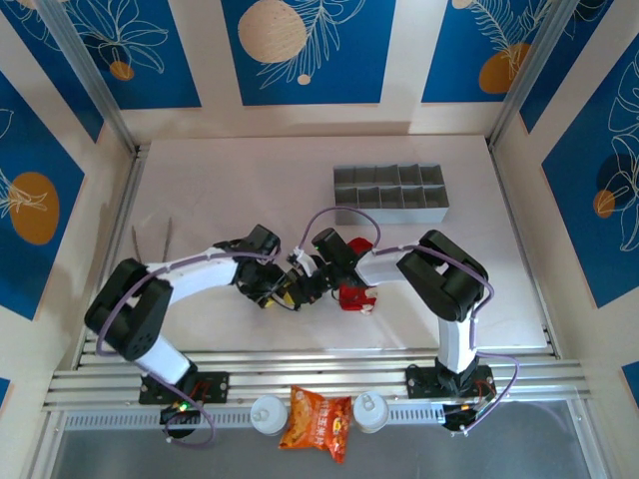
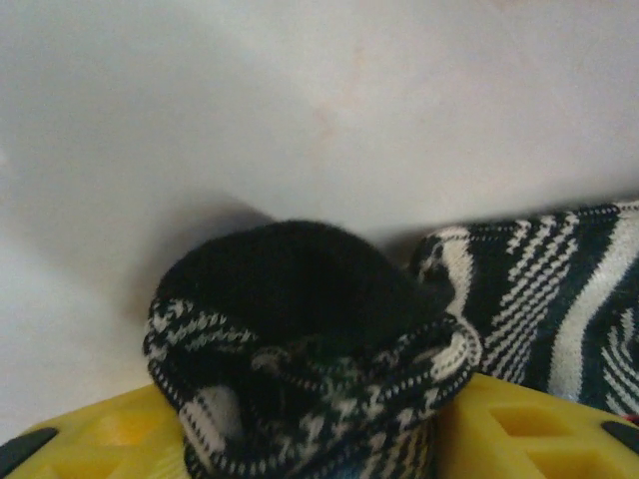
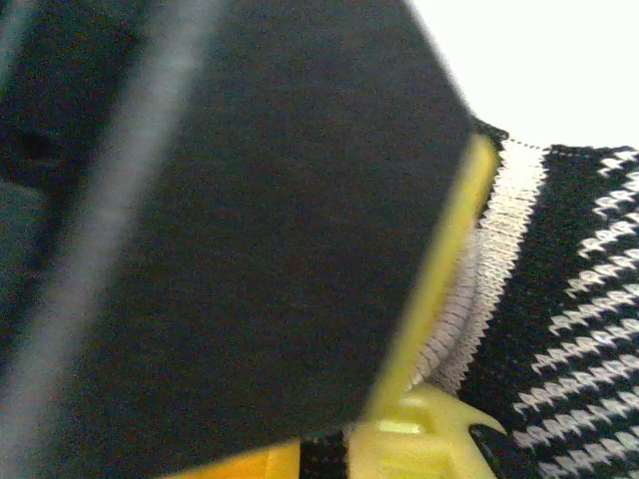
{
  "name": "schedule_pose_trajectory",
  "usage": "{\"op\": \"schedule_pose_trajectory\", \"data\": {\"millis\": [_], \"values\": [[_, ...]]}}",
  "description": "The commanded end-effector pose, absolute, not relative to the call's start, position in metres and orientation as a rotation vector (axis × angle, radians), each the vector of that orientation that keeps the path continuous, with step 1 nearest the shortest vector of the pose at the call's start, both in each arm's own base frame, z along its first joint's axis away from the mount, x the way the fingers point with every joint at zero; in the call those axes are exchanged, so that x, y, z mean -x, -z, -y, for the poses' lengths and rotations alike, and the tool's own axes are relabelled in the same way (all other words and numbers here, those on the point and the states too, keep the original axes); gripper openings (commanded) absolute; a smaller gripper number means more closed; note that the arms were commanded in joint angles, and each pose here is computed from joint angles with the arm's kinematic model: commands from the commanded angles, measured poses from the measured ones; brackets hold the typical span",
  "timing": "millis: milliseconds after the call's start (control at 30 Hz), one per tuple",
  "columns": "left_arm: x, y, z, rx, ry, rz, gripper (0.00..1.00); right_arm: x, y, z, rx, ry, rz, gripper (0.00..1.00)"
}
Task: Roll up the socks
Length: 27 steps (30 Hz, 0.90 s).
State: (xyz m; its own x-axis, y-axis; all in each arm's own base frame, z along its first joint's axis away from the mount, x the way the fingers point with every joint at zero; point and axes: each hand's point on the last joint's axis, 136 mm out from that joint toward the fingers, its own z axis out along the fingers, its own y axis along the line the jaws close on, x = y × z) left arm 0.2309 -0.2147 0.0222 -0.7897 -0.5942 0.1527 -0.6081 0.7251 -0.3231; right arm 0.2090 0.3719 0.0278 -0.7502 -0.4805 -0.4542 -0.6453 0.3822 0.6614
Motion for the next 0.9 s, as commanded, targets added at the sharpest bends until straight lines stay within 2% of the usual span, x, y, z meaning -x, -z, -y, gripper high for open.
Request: {"op": "schedule_pose_trajectory", "data": {"millis": [0,67,100,367,567,867], "values": [[-0.191,0.002,0.204,-0.899,-0.305,2.799,0.45,-0.191,0.025,-0.326,1.058,-0.912,-2.638,0.26],[-0.184,0.006,0.197,-0.901,-0.225,2.792,0.40,-0.196,0.012,-0.329,1.121,-0.814,-2.516,0.41],[-0.181,0.007,0.194,-0.902,-0.196,2.786,0.38,-0.198,0.008,-0.329,1.145,-0.759,-2.466,0.45],[-0.181,0.008,0.192,-0.896,-0.098,2.772,0.35,-0.194,-0.043,-0.329,1.248,-0.370,-2.044,0.62],[-0.184,0.005,0.196,-0.896,-0.084,2.768,0.34,-0.192,-0.061,-0.337,1.263,-0.154,-1.911,0.66],[-0.184,0.003,0.201,-0.893,-0.100,2.760,0.32,-0.205,-0.065,-0.354,1.233,-0.088,-1.881,0.65]]}}
